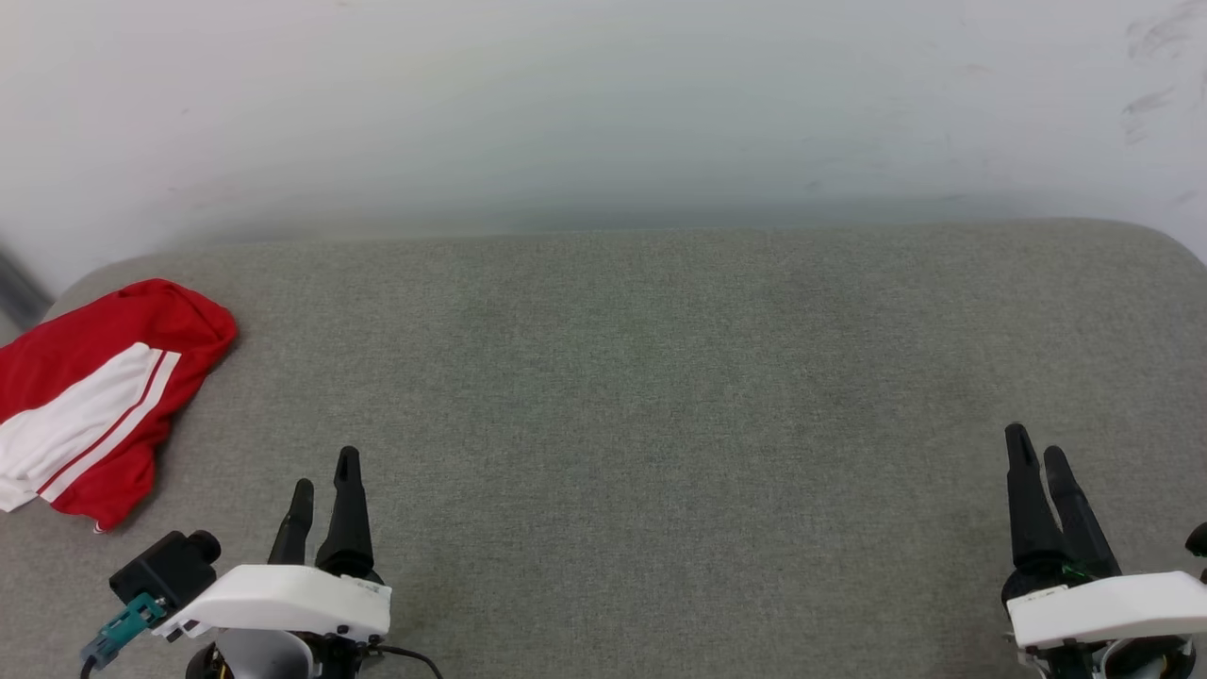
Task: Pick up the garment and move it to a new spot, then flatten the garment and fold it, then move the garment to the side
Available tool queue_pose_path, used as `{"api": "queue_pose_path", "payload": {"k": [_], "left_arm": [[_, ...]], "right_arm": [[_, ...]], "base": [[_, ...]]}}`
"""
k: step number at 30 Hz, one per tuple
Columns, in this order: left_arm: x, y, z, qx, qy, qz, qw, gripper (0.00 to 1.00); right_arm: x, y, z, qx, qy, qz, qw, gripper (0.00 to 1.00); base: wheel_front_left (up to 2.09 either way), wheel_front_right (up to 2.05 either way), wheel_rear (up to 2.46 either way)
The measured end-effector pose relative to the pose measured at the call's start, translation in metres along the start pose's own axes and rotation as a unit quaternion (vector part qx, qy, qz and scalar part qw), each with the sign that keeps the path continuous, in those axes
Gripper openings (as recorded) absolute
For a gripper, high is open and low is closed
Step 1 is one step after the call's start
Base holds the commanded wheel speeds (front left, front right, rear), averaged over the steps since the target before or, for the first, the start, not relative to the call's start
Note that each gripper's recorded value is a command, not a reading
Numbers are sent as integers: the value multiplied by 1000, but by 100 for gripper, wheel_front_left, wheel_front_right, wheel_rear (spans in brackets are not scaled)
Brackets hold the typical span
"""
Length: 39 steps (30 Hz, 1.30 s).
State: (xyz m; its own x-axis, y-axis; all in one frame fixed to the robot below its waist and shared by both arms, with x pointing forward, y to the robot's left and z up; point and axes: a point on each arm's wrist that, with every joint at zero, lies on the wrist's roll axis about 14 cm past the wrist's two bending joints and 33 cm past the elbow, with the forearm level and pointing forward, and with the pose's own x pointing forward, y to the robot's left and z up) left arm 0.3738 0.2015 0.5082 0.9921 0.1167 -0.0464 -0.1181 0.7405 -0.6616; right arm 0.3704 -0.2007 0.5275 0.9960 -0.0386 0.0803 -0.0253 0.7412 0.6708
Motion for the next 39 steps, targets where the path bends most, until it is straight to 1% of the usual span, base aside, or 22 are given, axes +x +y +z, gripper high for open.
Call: {"api": "queue_pose_path", "payload": {"k": [11, 23, 39], "left_arm": [[-3, -3, 2, 90, -12, -2, 996, 100], [-7, -20, 8, 156, -35, -34, 987, 100], [-13, -31, 10, 229, -58, -59, 970, 100]], "right_arm": [[-2, 7, 2, -77, -7, 15, 997, 100], [-5, 19, 4, -148, -18, 37, 988, 100], [-9, 28, 7, -228, -32, 57, 972, 100]], "base": [[0, 0, 0], [0, 0, 0], [0, 0, 0]]}}
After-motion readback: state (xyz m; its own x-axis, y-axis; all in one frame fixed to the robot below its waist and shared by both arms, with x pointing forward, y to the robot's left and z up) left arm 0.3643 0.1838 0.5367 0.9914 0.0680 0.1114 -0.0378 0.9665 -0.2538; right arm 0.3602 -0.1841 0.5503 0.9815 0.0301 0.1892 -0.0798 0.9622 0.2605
